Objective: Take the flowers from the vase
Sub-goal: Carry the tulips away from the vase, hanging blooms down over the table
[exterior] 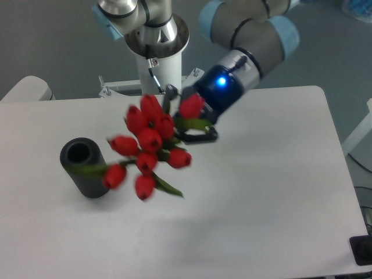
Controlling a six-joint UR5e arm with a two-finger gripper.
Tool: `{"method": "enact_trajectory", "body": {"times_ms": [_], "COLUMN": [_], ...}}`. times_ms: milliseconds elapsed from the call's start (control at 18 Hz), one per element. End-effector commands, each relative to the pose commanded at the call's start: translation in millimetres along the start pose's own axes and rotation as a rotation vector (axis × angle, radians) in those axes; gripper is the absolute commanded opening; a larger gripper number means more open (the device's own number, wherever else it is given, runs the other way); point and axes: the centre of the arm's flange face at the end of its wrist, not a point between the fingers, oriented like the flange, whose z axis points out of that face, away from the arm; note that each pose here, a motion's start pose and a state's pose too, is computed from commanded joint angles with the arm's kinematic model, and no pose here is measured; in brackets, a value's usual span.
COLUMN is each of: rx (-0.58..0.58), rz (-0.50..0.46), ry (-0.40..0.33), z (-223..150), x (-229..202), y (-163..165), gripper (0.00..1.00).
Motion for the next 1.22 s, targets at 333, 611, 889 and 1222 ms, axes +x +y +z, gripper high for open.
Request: {"method": "enact_trajectory", "body": {"times_ms": [333,611,889,1222], "rx": [-0.345,-0.514,-0.766,-0.936], "rz": [-0.009,-0.004,0.010,0.104], "ry": [-0.130,-0.181,-0.149,-0.118], "z": [3.0,4.5,25.3,36.0], "x": [-27.1,-47.2,-64.8,-65.3], "y": [50.9,65.5,55.4,66.6], "gripper": [0.00,0.00,0.00,0.00]}}
